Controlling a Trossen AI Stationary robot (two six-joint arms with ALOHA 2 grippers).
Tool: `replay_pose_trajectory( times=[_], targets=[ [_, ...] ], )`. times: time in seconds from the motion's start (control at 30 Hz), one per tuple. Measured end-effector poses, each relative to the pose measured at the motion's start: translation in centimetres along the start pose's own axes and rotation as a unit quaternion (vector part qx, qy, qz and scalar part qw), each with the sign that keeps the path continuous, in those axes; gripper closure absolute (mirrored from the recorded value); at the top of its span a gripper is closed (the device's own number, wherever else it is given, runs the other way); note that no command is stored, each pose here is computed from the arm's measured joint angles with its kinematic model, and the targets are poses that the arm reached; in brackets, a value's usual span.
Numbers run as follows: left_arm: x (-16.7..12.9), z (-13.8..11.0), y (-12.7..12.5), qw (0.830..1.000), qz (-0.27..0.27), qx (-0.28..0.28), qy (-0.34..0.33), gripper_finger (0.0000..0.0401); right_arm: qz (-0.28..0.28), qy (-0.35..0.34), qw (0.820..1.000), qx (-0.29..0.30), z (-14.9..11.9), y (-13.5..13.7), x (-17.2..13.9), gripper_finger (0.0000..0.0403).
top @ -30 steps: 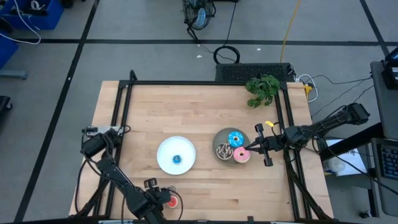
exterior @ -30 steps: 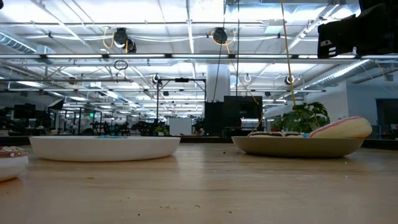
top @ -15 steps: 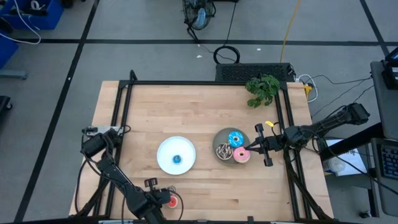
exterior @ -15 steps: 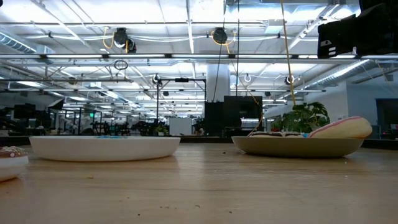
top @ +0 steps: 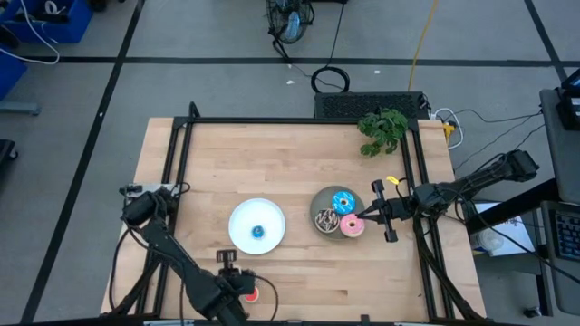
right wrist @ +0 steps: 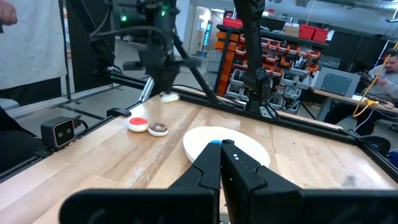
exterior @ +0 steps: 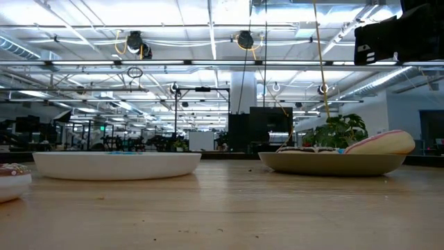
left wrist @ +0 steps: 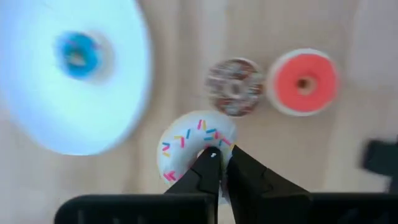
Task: Pick & Place donuts
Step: Put the small white donut on the white plate
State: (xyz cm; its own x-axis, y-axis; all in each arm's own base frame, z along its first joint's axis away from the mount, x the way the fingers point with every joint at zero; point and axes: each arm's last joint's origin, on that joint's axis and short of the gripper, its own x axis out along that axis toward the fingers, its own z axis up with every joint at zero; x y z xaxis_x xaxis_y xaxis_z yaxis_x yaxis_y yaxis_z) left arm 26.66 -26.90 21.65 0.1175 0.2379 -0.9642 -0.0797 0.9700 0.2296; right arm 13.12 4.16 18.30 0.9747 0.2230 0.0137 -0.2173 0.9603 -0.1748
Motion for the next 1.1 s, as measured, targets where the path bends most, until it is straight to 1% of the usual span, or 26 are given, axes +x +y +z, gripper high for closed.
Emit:
replay_pose_trajectory(
  times=[0.17, 0.23, 0.3, 0.4, 0.5, 0.6, 0.7, 0.8, 1.0, 1.1],
  targets=[
    [-1.2, 2.7, 3.1, 0.997, 0.059, 0.052, -0.013, 0.0378, 0.000, 0.000, 1.000, 0.000, 0.0, 0.0, 0.0, 0.0403],
    [-1.0, 3.9, 4.5, 0.994, 0.080, 0.075, -0.016, 0.0378, 0.000, 0.000, 1.000, -0.001, 0.0, 0.0, 0.0, 0.0403],
    [-0.7, 5.0, 6.3, 0.992, 0.089, 0.088, -0.009, 0.0378, 0.000, 0.000, 1.000, -0.001, 0.0, 0.0, 0.0, 0.0403],
    [0.3, 7.0, 9.5, 0.993, 0.087, 0.079, 0.002, 0.0378, 0.000, 0.000, 1.000, -0.004, 0.0, 0.0, 0.0, 0.0403],
    [2.1, 8.8, 12.3, 0.995, 0.076, 0.064, 0.008, 0.0377, 0.000, 0.000, 1.000, -0.005, 0.0, 0.0, 0.0, 0.0403],
    [4.1, 10.1, 14.3, 0.997, 0.045, 0.056, 0.008, 0.0377, 0.000, 0.000, 1.000, -0.007, 0.0, 0.0, 0.0, 0.0403],
    [6.5, 10.4, 15.3, 0.998, 0.008, 0.065, 0.007, 0.0377, 0.001, 0.004, 1.000, -0.010, -0.1, 0.0, 0.0, 0.0403],
    [8.7, 9.9, 16.1, 0.998, 0.001, 0.059, 0.027, 0.0377, 0.001, 0.003, 1.000, -0.011, -0.1, 0.0, 0.0, 0.0403],
    [11.1, 9.3, 17.4, 0.998, -0.006, 0.042, 0.038, 0.0377, 0.001, 0.003, 1.000, -0.015, -0.1, 0.0, 0.0, 0.0403],
    [11.7, 9.2, 17.9, 0.998, -0.023, 0.030, 0.043, 0.0377, 0.001, 0.003, 1.000, -0.019, -0.1, 0.0, 0.0, 0.0403]
  ],
)
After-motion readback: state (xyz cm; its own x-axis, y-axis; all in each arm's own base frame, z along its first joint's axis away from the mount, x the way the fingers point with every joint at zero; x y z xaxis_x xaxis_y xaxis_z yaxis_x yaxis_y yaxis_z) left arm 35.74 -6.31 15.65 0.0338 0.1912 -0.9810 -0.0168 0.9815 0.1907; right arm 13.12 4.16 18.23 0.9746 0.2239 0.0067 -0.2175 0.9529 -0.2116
